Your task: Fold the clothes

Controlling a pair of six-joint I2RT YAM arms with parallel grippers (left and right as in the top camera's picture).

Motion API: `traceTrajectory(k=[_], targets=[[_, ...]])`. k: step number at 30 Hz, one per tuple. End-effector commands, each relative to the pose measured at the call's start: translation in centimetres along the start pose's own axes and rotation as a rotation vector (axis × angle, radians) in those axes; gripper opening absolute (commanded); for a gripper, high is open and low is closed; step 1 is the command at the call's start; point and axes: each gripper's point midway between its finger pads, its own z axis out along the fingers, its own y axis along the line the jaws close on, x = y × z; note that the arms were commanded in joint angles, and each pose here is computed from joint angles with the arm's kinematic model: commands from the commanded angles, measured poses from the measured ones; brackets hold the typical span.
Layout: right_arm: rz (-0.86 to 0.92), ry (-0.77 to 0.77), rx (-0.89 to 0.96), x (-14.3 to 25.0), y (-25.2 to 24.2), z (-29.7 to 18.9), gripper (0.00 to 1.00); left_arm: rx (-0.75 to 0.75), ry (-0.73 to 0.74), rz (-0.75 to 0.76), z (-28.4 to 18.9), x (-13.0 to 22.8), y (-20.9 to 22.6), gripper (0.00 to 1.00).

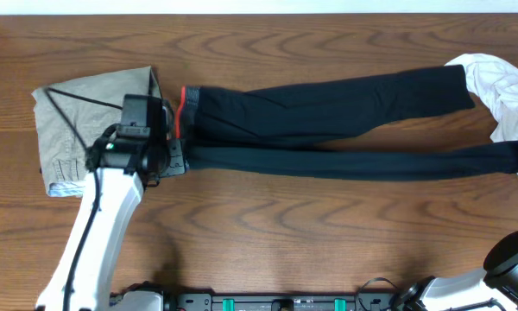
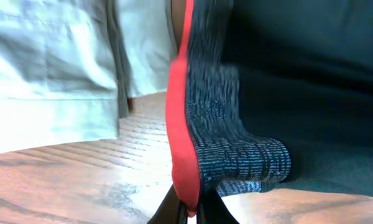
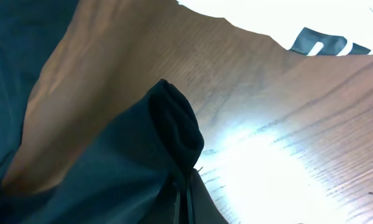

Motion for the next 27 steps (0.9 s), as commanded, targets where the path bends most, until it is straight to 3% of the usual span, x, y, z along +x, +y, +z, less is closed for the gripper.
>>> traceTrajectory(k=[1,14,19,27], targets=[[0.027,-0.014,0.017,-0.3,-0.5,-0.3,0.01,-0.001,-0.062,0.003,-1.5,-1.3,0.2,0.06],[0.068,-0.007,-0.027,0.1,-0.8,-0.8,0.01,-0.009,-0.026,0.003,-2.5,0.3,0.5,0.06],[0.053,-0.052,-0.093,-0.1,0.3,-2.1,0.01,0.014,-0.135,-0.001,-4.7,-0.8,0.4,0.06],[-0.129,-0.182,-0.249,-2.3,7.0,-3.3,0.01,0.056,-0.331,-0.008,-5.4,-5.8,-0.7,0.06]])
